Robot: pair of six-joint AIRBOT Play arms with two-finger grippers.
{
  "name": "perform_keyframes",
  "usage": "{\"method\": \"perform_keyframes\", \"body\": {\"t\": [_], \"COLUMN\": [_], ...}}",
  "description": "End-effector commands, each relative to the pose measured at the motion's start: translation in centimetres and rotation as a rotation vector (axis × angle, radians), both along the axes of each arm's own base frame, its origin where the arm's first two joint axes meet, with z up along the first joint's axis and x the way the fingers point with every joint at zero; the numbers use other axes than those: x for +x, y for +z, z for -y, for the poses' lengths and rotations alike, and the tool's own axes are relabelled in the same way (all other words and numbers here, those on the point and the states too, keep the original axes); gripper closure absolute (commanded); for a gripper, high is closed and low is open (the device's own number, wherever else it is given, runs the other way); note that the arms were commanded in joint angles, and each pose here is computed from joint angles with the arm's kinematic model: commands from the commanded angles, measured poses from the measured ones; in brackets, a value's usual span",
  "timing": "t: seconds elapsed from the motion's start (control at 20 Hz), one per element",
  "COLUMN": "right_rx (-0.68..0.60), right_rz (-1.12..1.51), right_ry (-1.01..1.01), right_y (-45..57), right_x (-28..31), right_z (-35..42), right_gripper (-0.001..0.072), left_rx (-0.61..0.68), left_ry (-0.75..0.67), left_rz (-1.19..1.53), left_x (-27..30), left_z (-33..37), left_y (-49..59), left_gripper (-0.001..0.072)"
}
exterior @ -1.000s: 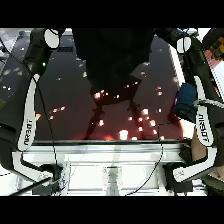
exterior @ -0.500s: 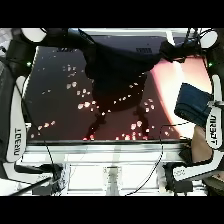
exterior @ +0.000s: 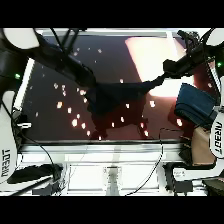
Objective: Fold the clothes and pants, and hang the long-sleeved shirts on hangers.
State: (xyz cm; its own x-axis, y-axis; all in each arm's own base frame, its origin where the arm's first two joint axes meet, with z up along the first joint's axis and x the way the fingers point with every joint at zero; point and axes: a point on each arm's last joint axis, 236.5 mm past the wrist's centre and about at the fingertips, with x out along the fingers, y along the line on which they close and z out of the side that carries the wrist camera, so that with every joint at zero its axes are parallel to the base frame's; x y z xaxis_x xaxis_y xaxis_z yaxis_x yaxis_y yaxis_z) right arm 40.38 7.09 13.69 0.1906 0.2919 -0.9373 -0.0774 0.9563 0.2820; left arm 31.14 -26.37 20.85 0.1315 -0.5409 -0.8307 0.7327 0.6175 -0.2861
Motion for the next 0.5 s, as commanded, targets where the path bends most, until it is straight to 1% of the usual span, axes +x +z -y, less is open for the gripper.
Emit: {"method": "perform_keyframes", "body": {"t": [0.0,0.15,0.45], "right_rx": [-0.054,-0.110,-0.128], "right_rz": [-0.053,-0.139,-0.330], "right_ry": [0.017,0.011,0.017], "right_y": [0.4,-1.8,-6.8], "right_x": [-3.0,-5.6,-11.5], "right_z": [0.8,2.1,2.6], "right_gripper": [0.0685,0.0685,0.0685], "left_rx": [0.007,0.073,0.103], "left_ry": [-0.069,-0.107,-0.086], "left_rz": [-0.212,-0.303,-0.381], "left_x": [-5.0,-7.7,-12.6], "left_z": [2.3,2.8,2.8], "left_y": [-3.3,-6.8,-7.6], "left_gripper": [0.0707,0.0707,0.0707]}}
